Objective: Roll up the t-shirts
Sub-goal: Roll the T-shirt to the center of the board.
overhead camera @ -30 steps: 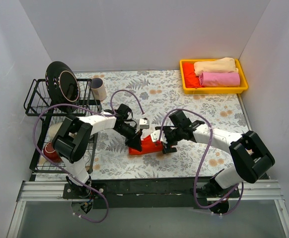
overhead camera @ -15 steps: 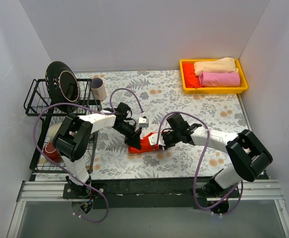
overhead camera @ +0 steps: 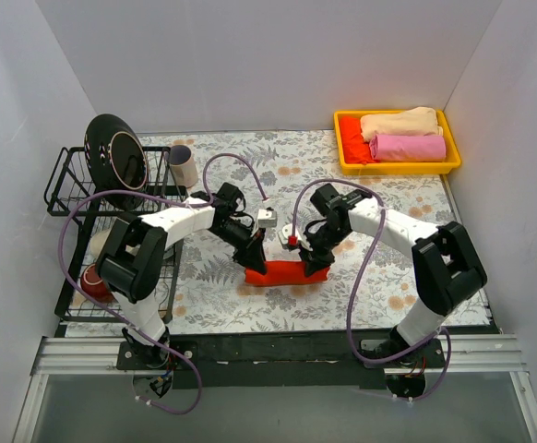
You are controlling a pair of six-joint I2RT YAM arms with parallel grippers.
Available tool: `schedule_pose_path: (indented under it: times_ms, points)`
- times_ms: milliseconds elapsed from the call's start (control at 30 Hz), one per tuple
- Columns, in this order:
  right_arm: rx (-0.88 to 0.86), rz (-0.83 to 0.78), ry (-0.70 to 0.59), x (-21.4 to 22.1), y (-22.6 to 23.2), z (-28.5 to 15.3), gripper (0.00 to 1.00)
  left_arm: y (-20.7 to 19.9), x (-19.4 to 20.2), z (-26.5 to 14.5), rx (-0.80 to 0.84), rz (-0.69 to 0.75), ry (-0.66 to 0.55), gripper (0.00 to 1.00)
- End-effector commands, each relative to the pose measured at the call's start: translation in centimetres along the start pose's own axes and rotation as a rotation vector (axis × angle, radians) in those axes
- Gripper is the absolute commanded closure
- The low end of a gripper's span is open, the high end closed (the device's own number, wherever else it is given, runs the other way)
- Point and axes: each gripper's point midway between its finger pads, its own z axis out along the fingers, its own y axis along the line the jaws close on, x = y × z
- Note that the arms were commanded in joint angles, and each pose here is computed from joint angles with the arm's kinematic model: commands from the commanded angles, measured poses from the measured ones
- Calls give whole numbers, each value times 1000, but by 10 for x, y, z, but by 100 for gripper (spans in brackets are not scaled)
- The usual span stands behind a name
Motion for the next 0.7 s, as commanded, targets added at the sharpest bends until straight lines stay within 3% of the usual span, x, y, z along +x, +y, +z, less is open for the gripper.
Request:
schedule_pose_path:
  times_ms: [0, 133, 367, 633, 667]
  points:
    - [-289, 307, 135, 35, 69, -15, 80, -15, 18, -13, -7, -92, 60, 100]
    - [-344, 431, 141, 36, 61, -10, 80, -13, 33, -11, -8, -105, 98, 100]
    - [-334, 468, 110, 31, 39, -6, 80, 1, 36, -17, -33, -60, 172, 100]
    - [-338, 586, 39, 36, 19, -2, 80, 21, 23, -16, -71, -60, 144, 100]
    - [-343, 609, 19, 36, 16, 0, 80, 25, 23, -15, -80, -86, 143, 96]
